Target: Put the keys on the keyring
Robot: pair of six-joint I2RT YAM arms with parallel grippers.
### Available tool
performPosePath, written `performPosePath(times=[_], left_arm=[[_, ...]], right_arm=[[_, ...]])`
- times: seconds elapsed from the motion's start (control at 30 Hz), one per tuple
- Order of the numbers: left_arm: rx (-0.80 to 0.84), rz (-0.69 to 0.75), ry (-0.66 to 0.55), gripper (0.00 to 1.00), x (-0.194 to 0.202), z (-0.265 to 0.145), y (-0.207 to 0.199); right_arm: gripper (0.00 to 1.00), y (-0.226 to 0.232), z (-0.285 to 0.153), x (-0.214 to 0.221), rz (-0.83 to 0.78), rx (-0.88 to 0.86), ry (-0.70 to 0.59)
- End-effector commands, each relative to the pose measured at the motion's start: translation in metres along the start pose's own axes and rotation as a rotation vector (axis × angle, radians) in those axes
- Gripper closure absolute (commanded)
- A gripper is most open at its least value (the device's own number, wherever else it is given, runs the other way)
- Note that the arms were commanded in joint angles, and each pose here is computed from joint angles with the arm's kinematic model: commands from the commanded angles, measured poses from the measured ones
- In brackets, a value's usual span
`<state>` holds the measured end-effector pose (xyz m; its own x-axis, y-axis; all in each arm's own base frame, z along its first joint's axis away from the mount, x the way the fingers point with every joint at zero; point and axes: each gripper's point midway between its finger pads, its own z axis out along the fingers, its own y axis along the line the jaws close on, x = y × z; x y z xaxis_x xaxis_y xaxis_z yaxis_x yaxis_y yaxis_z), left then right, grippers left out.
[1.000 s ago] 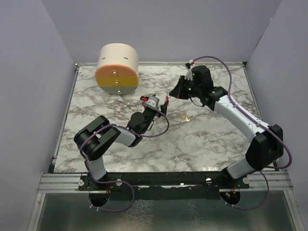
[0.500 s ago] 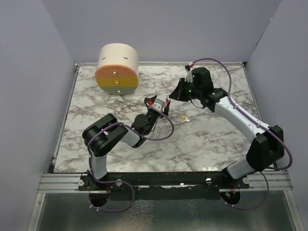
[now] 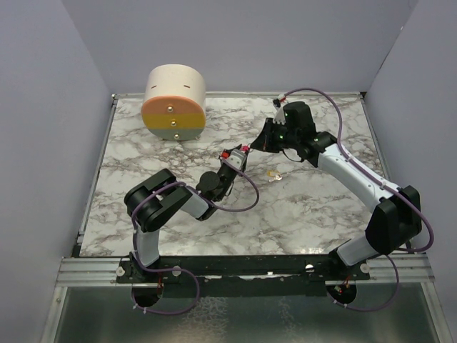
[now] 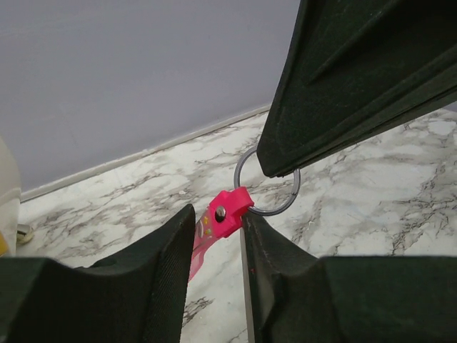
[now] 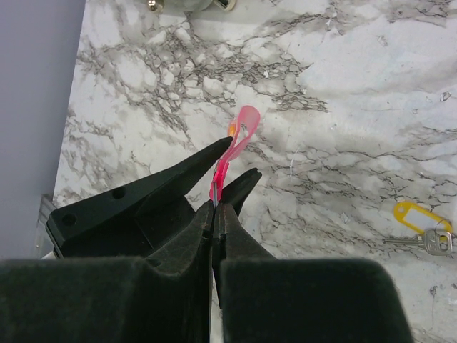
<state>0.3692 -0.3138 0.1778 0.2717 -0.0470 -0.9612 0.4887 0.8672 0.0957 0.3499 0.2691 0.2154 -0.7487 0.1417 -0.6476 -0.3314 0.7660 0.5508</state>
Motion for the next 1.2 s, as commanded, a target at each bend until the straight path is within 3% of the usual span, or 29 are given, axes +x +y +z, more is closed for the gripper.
performPosePath(times=[0.0, 0.13, 0.4, 0.63, 0.87, 1.17], left_arm=[[0.035, -0.019, -0.117, 0.68, -0.026, 0.002, -0.007], [0.056, -0.020, -0.136, 0.72, -0.027, -0.004, -0.010], [0.128, -0.024, -0.157, 0.99, -0.030, -0.015, -0.020], [0.127, -0.030, -0.155, 1.00, -0.032, -0.019, -0.018], [0.132, -0.048, -0.173, 0.69, -0.037, -0.015, -0.021], [0.143, -0.060, -0.194, 0.65, -0.042, -0.008, -0.025]], right_arm=[[0.99, 0.006, -0.008, -0.003, -0.033, -0.023, -0.001], [0.99, 0.003, -0.009, 0.000, -0.043, -0.015, 0.011], [0.99, -0.001, -0.013, 0.001, -0.060, 0.005, 0.009], [0.99, -0.001, -0.014, 0.007, -0.063, -0.004, 0.025], [0.99, -0.001, -0.015, 0.014, -0.071, -0.020, 0.049], [0.99, -0.002, -0.014, 0.019, -0.071, -0.022, 0.066]])
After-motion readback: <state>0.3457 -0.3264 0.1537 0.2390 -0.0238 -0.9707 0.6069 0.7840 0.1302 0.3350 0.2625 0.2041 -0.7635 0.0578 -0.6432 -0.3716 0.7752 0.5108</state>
